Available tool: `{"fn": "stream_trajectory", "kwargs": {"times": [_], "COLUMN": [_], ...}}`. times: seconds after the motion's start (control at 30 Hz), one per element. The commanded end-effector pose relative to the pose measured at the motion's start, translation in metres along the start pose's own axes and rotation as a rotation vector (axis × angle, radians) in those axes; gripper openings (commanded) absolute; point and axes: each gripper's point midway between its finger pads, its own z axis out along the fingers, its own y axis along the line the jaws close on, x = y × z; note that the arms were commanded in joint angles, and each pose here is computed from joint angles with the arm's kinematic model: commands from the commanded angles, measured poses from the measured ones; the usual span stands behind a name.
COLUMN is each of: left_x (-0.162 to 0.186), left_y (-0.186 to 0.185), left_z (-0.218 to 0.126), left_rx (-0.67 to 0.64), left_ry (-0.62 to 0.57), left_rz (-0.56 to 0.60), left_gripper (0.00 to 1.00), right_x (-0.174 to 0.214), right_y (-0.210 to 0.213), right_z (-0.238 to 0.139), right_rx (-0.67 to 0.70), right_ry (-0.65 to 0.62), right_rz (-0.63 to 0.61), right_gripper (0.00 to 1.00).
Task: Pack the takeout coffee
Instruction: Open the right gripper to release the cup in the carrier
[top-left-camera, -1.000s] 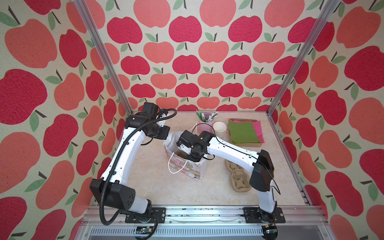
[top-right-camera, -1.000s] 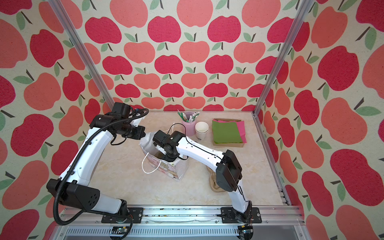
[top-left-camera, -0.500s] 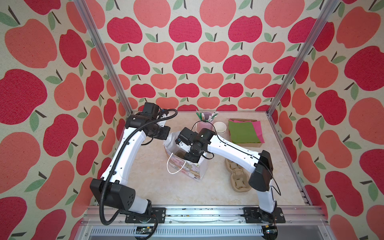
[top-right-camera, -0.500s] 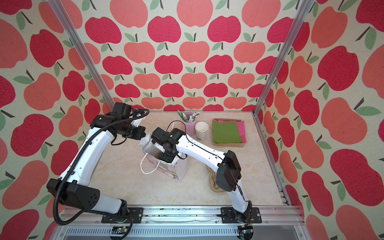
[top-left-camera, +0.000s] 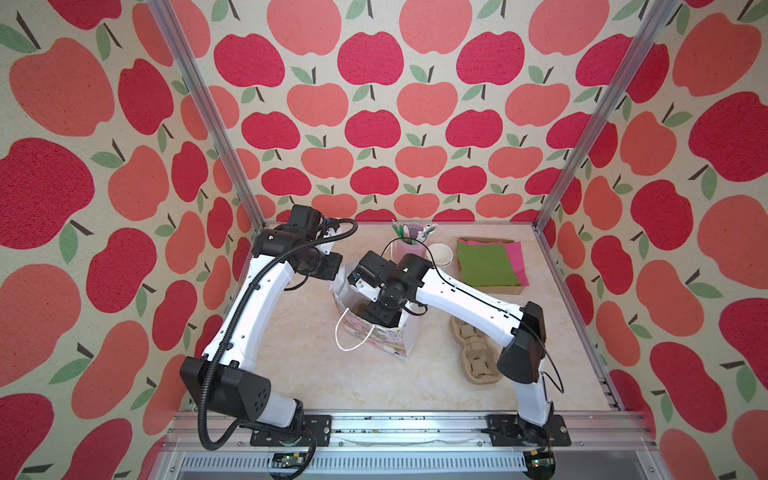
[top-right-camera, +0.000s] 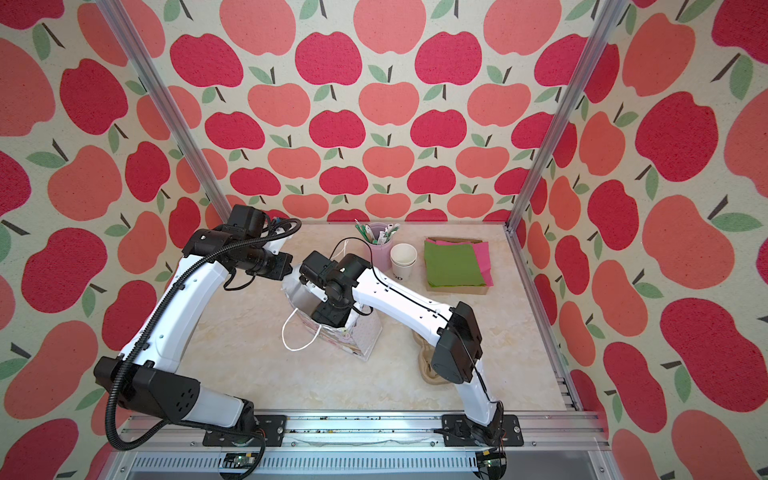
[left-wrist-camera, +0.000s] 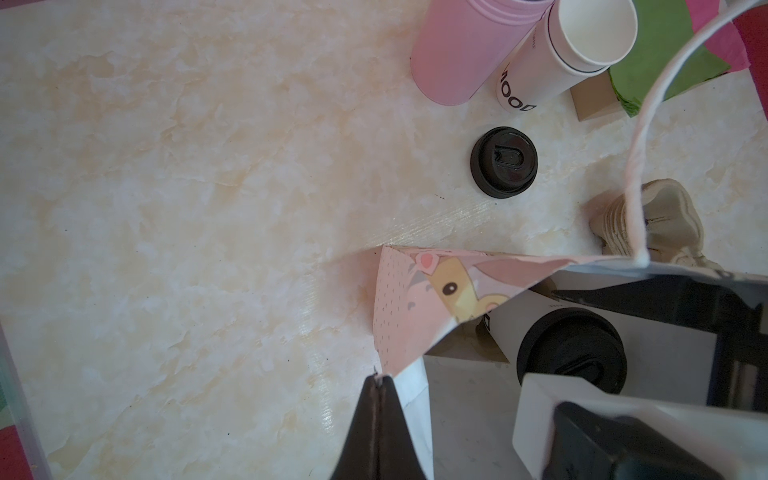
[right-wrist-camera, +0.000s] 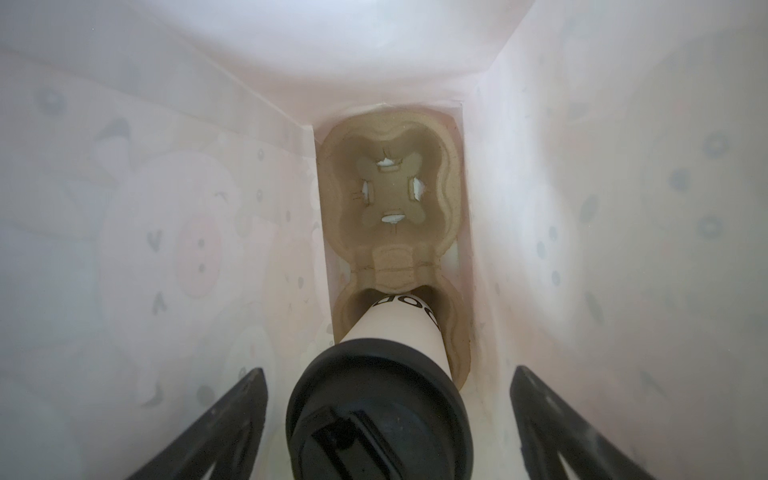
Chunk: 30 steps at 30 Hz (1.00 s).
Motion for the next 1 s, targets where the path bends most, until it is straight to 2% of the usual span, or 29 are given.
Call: {"fn": "stream_trajectory", "kwargs": {"times": [0.0,0.3,0.73,0.97], "left_x": [0.0,-0.001,-0.004,-0.004], "left_y": [0.001,0.001,0.001,0.001], "left_z": [-0.009,-0.01,-0.018,-0.021], "left_rx": [-0.026,-0.035,-0.057,-0.066], "left_ry": [-0.003,-0.007,-0.049,-0.076], "left_rz": [0.026,0.031,0.04,0.041], "left_gripper": [0.0,0.0,0.0,0.0], "right_x": [-0.018,-0.035,-0.041,-0.052], "right_y": [0.0,0.001,-0.009,-0.013], "right_z": [-0.022,-0.047,-0.047,-0.066], "right_rx": [0.013,0.0,0.057,0.078], "right_ry": [-0.086,-0.219,-0.266,-0.391], "right_rz": [-0.015,-0.022,-0.024,-0.026], "right_gripper": [0.96,0.99,0.99,0.99]}}
